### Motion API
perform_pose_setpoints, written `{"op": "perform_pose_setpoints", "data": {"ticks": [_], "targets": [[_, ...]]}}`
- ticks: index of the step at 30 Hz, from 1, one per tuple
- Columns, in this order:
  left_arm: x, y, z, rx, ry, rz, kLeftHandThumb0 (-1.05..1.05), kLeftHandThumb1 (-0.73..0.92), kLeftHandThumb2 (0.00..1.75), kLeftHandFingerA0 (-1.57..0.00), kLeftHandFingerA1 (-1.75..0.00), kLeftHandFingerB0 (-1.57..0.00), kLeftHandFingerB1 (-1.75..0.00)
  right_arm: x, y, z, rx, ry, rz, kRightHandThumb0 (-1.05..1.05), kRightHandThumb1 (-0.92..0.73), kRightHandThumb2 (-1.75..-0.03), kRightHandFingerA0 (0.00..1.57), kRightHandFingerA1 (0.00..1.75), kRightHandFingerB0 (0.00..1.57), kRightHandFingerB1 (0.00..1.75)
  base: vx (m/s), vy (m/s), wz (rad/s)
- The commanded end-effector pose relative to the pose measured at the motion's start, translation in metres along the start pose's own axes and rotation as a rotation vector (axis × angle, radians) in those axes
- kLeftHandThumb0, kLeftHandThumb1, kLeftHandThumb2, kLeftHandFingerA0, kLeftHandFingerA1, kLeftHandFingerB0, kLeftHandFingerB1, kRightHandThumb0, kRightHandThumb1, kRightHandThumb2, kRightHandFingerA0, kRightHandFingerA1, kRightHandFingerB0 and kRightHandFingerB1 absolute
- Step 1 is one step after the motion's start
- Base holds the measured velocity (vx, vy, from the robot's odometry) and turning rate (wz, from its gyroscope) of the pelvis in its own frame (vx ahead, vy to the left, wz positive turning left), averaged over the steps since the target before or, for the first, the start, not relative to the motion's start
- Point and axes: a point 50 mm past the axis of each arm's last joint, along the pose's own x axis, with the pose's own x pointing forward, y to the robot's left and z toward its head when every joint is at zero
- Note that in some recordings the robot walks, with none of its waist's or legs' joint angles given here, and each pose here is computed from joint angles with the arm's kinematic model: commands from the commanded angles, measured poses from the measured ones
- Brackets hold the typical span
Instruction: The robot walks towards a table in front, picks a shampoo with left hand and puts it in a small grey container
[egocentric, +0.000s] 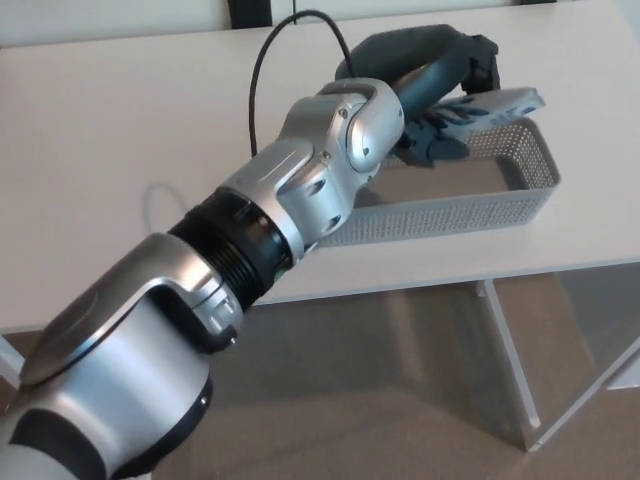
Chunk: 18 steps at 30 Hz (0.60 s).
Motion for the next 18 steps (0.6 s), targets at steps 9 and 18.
{"op": "perform_pose_setpoints", "data": {"ticks": [9,18], "targets": [[0.001,0.026,-0.008,0.359,-0.081,0.204,-0.12,0.48,0.55,-0.77,-1.30,-0.73,-0.57,0.001,0.003,0.005,-0.016,-0.027,0.019,-0.22,-0.70,-0.60,0.62,0.46,0.54,0.43,0.00,0.000,0.00],[0.008,0.008,-0.015,0.067,0.129,-0.108,-0.95,0.53,0.60,0.00,0.00,0.00,-0.02,0.003,0.008,0.009,-0.014,-0.040,0.028,-0.22,-0.72,-0.61,0.65,0.47,0.55,0.43,0.00,0.000,0.00]]}}
